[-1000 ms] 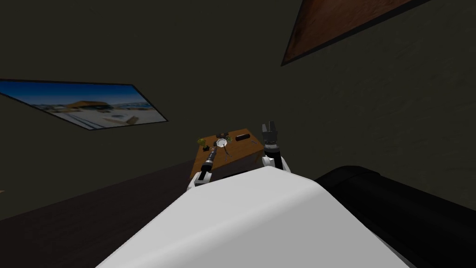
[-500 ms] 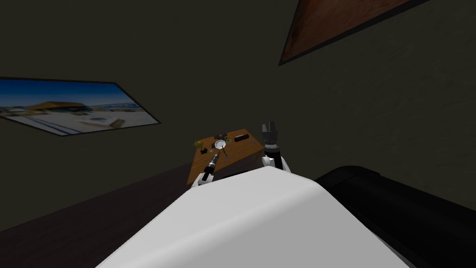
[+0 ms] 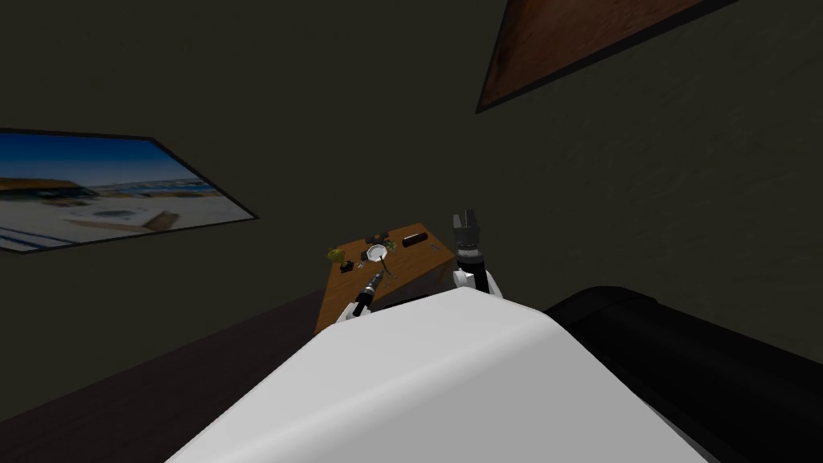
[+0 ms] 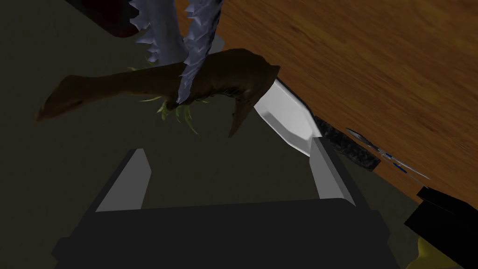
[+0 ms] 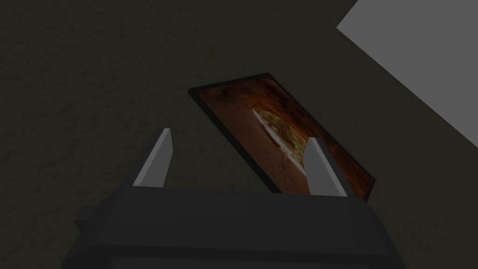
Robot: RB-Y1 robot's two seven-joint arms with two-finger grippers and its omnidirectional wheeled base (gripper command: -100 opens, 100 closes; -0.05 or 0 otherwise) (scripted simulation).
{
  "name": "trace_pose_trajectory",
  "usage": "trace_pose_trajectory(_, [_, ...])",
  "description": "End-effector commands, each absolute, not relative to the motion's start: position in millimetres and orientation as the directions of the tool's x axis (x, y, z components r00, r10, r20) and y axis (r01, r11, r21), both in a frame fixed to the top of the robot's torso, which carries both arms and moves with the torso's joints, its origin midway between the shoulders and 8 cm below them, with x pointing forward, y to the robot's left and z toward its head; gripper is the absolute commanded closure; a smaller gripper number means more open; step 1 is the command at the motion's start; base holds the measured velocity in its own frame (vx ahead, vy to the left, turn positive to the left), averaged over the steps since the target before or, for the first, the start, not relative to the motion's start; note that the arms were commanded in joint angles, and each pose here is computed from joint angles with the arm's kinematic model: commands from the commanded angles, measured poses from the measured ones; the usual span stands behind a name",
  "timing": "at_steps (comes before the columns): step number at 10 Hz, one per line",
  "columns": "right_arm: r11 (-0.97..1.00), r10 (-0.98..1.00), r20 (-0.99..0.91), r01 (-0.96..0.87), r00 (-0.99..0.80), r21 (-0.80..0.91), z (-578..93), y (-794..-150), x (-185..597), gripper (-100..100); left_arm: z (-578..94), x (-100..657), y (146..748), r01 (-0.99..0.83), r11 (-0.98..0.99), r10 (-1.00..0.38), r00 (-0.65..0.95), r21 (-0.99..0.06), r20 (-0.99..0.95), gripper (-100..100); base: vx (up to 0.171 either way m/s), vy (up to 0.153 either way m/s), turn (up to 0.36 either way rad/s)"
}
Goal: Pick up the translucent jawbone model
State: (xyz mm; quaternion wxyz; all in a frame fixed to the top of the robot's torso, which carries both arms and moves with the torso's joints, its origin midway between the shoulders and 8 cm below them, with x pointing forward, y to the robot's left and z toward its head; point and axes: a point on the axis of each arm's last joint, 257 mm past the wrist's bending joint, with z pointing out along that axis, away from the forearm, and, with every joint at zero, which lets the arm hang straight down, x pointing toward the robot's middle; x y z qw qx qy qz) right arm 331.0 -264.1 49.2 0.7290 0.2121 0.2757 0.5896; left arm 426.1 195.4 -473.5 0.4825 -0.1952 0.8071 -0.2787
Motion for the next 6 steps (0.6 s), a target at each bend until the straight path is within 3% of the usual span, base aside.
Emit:
trace_pose_trajectory(1, [0.215, 0.977, -0.152, -0.743, 0.153, 0.634, 49, -264, 331, 0, -486, 421, 190, -0.056, 0.779, -0.567, -0.487, -0.624, -0.664, -100, 0.041, -0.01, -0.051])
trace_pose_trajectory(3, [0.215, 0.977, -0.152, -0.743, 0.153, 0.634, 49, -264, 331, 0, -488, 421, 189, -0.058, 0.779, -0.567, -0.49, -0.624, -0.662, -100, 0.021, -0.014, -0.029])
trace_pose_trajectory(4, [0.215, 0.977, -0.152, -0.743, 0.153, 0.634, 49, -264, 331, 0, -488, 421, 188, -0.057, 0.78, -0.565, -0.491, -0.623, -0.663, 0, 0.0, 0.0, 0.0])
trace_pose_trajectory(5, [0.215, 0.977, -0.152, -0.743, 0.153, 0.634, 49, -264, 331, 0, -493, 412, 187, -0.053, 0.779, -0.564, -0.493, -0.624, -0.662, -100, 0.1, -0.031, 0.021])
trace_pose_trajectory(6, [0.215, 0.977, -0.152, -0.743, 0.153, 0.634, 49, -264, 331, 0, -496, 408, 187, -0.052, 0.779, -0.564, -0.494, -0.625, -0.662, -100, 0.164, -0.023, 0.034])
